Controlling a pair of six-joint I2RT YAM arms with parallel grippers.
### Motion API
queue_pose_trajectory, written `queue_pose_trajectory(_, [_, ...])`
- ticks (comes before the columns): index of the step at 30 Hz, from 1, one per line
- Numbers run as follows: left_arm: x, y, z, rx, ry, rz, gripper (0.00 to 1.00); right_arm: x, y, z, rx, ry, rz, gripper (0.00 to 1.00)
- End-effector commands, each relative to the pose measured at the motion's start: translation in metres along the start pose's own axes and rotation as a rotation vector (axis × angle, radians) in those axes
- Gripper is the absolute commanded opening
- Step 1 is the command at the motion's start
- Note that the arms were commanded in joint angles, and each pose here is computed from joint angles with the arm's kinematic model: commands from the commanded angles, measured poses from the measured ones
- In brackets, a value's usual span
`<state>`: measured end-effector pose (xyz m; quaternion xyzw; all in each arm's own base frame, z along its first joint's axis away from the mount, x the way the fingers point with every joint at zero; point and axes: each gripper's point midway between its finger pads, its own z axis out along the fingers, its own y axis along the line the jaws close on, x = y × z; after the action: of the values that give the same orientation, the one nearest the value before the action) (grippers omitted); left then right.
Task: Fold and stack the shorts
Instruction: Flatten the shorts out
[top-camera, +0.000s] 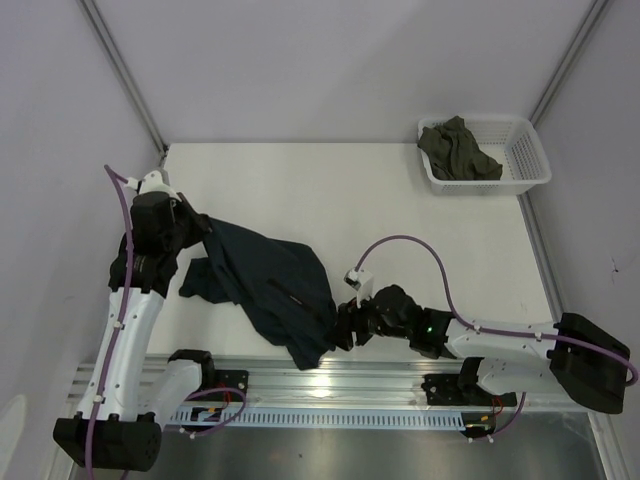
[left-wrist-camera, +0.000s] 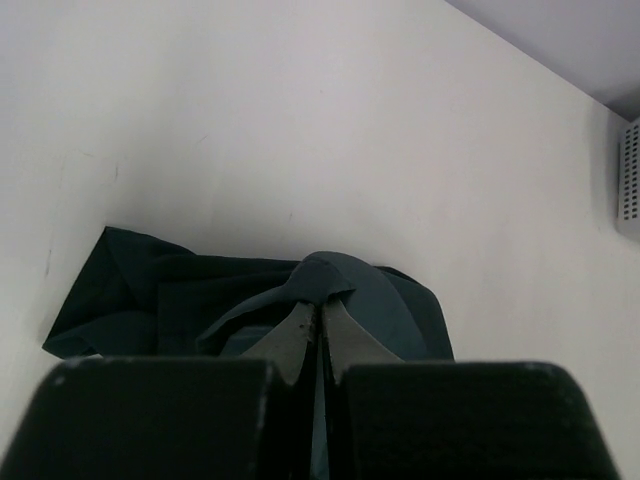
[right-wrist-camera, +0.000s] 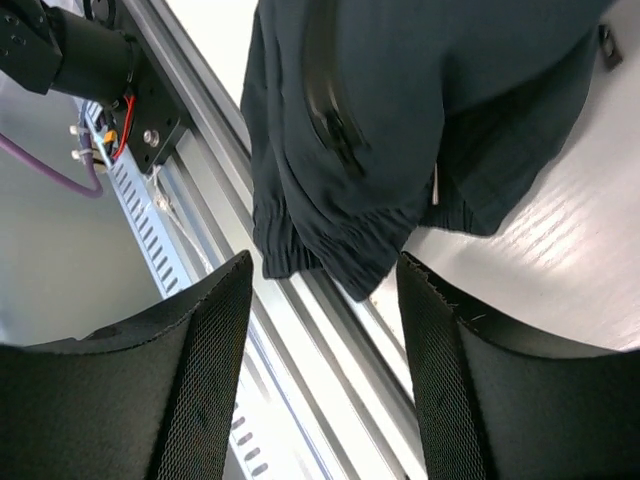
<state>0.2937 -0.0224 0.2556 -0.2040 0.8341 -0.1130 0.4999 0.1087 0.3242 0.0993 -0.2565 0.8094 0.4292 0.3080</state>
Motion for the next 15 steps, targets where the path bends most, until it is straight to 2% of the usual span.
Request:
queue_pose_trajectory(1, [-0.016,0.005,-0.003,-0.009,-0.067,0.018,0.0,-0.014,0.017,0.001,-0.11,-0.063,0.073,0.61])
queue_pose_trajectory(5, [-0.014,0.007,0.001,-0.013,-0.054,0.022,0.0,-0.004,0.008,0.006,-0.091,-0.057,0.117,0.62])
queue_pose_trajectory(15, [-0.014,0.007,0.0,-0.01,-0.05,0.038,0.0,0.008,-0.022,0.033,0.018,-0.016,0.058,0.62])
